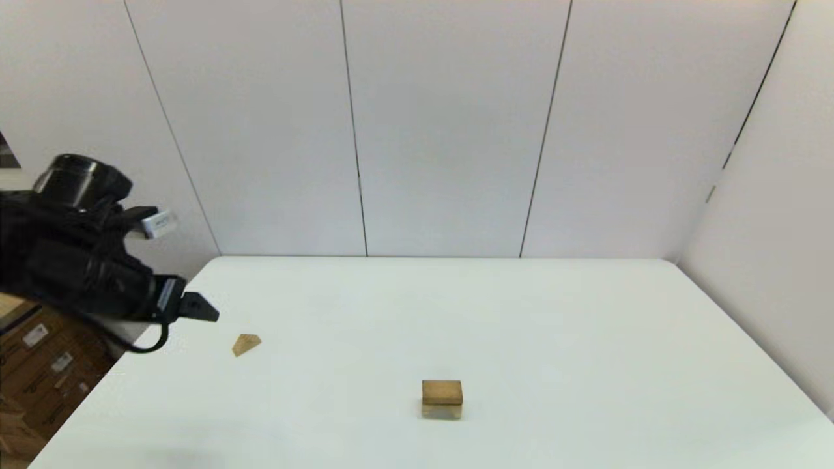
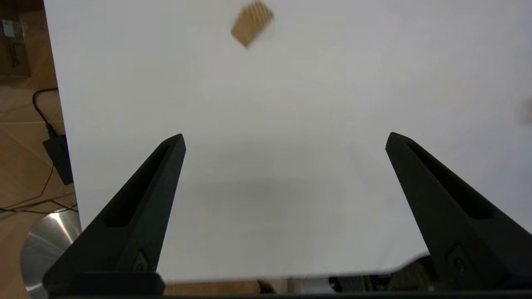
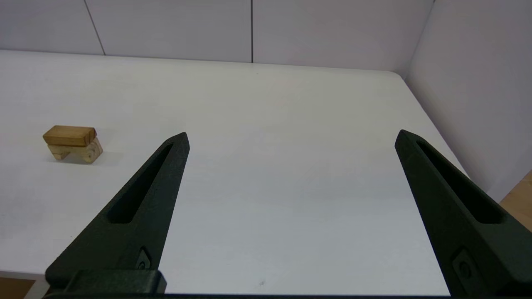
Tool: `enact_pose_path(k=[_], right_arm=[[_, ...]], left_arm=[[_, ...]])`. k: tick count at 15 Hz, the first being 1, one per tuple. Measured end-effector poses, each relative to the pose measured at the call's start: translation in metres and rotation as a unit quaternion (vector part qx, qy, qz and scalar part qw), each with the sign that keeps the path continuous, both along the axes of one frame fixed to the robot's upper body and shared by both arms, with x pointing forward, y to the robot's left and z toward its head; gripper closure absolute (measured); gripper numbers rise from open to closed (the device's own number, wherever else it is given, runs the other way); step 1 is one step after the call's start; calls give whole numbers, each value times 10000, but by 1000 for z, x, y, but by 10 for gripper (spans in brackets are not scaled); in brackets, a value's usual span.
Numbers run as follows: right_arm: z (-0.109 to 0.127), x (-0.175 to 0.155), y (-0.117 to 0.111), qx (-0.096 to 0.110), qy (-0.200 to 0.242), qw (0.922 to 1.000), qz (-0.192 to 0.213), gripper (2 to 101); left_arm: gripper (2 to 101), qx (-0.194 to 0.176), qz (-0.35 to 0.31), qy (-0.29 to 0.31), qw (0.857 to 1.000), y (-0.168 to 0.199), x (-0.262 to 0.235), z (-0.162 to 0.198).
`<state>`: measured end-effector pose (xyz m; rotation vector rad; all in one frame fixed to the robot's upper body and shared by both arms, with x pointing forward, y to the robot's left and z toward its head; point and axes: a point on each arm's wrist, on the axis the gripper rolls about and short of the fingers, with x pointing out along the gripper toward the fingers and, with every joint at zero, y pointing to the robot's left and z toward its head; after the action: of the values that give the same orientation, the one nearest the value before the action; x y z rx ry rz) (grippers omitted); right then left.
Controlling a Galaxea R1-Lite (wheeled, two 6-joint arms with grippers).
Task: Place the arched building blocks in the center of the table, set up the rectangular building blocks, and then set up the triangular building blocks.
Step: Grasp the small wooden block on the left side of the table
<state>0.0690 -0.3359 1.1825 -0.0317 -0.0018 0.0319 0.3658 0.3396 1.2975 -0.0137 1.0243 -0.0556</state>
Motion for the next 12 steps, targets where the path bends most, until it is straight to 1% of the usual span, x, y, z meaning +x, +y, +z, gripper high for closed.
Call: enact_pose_path(k=[2, 4, 6, 7, 8, 10, 12], right_arm=[[0, 0, 0, 0, 2, 10000, 2, 46], [0, 0, 0, 2, 2, 10000, 0, 46], [0, 0, 0, 2, 0, 10000, 2, 46], [0, 0, 0, 0, 0, 10000, 0, 46], [0, 0, 0, -2, 2, 10000, 0, 46], [0, 0, 0, 0, 0, 10000, 1, 46], [0, 0, 0, 0, 2, 10000, 5, 46]], left_arm=[[54, 50, 18, 164, 9999, 9, 49, -18], [54, 195, 12, 332, 9993, 22, 84, -40], [54, 589, 38, 531, 9968, 37, 107, -61], [54, 838, -49, 701, 9940, 47, 114, -71], [54, 990, -209, 871, 9911, 55, 118, -79], [54, 1168, -580, 1161, 9846, 67, 121, -89], [54, 1282, -898, 1326, 9787, 74, 123, -93]])
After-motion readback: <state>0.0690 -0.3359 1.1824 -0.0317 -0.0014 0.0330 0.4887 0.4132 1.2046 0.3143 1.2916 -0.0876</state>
